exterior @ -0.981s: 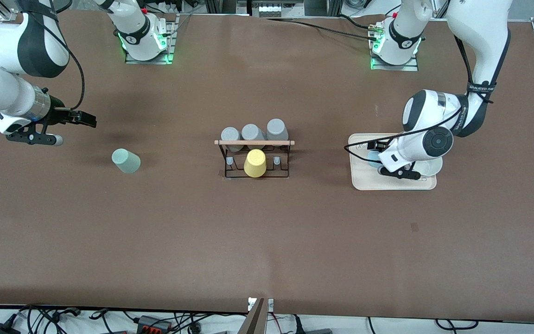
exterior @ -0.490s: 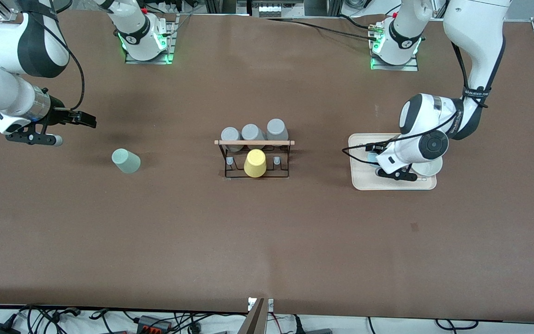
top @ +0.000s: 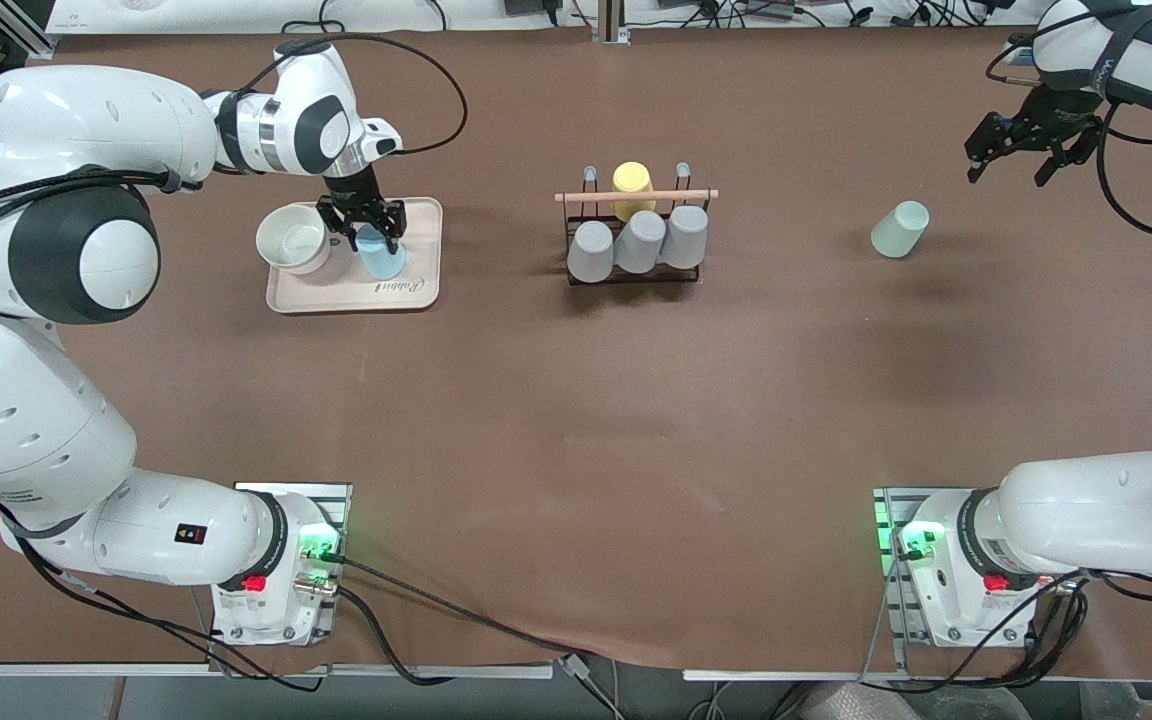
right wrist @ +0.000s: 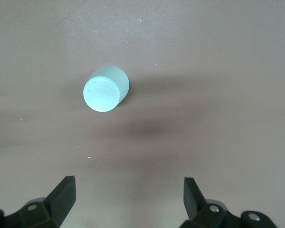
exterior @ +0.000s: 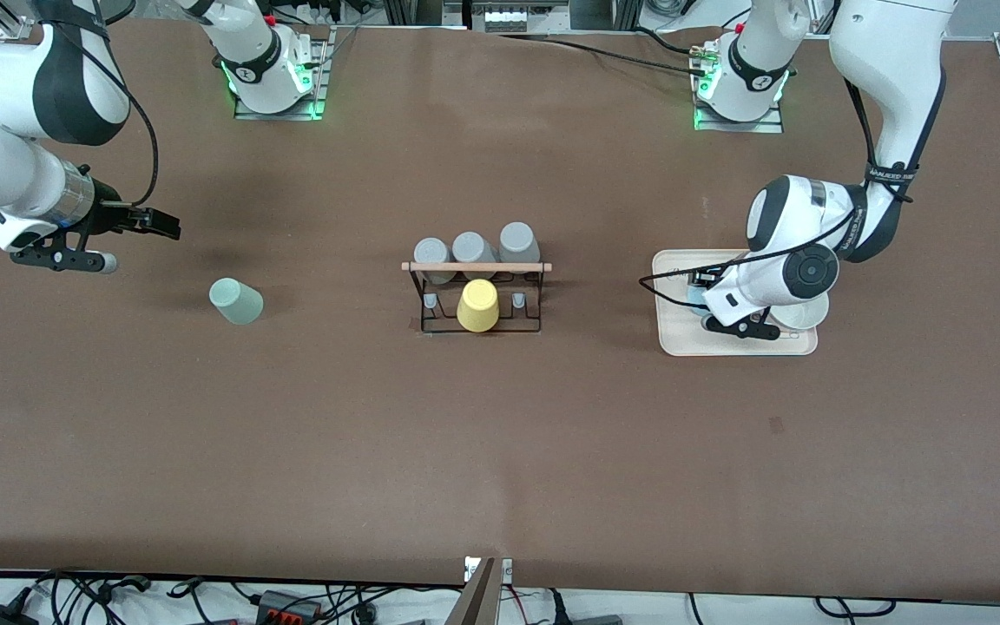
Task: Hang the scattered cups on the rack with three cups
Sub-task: 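Close the left gripper around the light blue cup on the tray, then carry the blue cup to the rack while the right gripper lowers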
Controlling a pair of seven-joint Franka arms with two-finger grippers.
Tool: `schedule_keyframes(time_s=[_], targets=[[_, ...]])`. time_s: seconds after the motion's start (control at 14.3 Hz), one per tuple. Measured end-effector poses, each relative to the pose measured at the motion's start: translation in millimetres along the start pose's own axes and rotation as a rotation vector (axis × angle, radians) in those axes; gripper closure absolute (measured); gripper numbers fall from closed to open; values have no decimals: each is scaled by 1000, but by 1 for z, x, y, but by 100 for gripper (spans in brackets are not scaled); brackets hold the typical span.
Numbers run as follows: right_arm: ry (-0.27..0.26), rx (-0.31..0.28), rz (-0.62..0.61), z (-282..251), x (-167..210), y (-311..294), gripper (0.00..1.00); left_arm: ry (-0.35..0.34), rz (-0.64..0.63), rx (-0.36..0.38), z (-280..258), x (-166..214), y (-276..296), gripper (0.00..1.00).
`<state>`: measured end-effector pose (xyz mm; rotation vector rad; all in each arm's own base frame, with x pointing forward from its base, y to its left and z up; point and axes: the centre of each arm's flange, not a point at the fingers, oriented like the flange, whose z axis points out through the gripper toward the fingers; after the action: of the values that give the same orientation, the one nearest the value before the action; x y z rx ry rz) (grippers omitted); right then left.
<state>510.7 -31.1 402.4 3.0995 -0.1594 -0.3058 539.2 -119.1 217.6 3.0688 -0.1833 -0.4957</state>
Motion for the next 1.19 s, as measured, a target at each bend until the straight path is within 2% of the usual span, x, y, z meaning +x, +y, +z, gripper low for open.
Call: schedule_keyframes(time_s=[0.14,0.35,0.49,0.63,0.91,1.19], targets=[[1,0,0,0,0,0,0,-15,-5,-3,-26,7,1,32],[17,1,0,-1,2,0,0,-33,-3,-7,-107,19,7,32],[51,2,-4,-2,4,-2,0,15,9,-10,-166,23,16,32],[121,4,-22,5,3,-10,0,84,39,-11,-206,27,36,32],[219,6,-70,27,1,-33,0,145,102,-31,-228,40,96,32],[248,7,-121,70,12,-33,0,161,77,-62,-222,51,174,32]])
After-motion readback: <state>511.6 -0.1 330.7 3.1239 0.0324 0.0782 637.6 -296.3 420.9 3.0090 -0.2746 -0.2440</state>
